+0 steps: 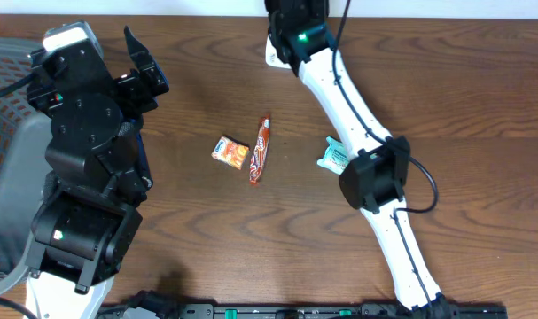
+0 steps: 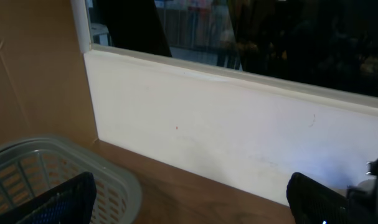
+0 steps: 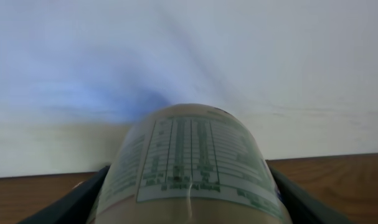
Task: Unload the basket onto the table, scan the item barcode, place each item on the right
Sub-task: 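Carry the jar to the right edge of the table and set it down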
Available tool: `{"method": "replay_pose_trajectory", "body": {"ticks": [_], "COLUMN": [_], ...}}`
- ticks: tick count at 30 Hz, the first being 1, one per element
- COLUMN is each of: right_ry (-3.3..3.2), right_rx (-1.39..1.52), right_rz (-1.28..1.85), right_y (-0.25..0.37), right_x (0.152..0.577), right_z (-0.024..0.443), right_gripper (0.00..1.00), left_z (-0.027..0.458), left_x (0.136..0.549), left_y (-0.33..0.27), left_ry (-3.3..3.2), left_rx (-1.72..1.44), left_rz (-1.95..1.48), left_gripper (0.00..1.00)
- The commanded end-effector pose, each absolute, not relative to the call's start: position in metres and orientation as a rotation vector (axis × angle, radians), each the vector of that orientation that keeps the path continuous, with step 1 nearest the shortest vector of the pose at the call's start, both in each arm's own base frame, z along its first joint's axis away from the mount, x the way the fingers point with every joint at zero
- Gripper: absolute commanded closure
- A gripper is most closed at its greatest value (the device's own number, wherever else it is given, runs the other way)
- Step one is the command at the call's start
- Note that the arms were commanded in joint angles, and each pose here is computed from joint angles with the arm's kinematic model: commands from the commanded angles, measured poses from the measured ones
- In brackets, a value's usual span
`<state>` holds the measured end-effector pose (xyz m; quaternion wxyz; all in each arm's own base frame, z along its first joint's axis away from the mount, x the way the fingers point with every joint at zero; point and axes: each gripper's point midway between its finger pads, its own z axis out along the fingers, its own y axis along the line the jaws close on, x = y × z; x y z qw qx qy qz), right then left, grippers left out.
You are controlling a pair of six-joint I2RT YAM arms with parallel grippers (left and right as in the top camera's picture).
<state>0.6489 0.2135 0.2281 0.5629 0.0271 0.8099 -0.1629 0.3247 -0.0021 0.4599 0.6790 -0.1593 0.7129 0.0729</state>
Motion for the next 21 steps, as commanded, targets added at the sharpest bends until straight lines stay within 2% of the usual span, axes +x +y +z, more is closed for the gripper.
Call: {"method": "replay_pose_trajectory", "body": {"ticks": [1,10,21], "right_ry": [1.887,1.88,1.866], "right_rx": [0.039,-0.018,-0.08], "right_rz": [-0.481,-0.492,-0.531], "right_y": [0.216,0.239,0.251], "right_x": [0.649,0.659,0.659], "right_z": [0.217,0.17,0.155], "right_gripper": [0.52,0.49,0.5], "left_z": [0.464,0.464,0.458], "left_x": [0.323,0.323,0.33], "left_y": [0.001,0.001,-0.001], "left_ry": [1.591,1.591,1.61], "left_rx": [-0.358,-0.358,-0.352], "left_rz": [0.187,0.187,0.196], "left_gripper": [0.02,0.02,0.02]}}
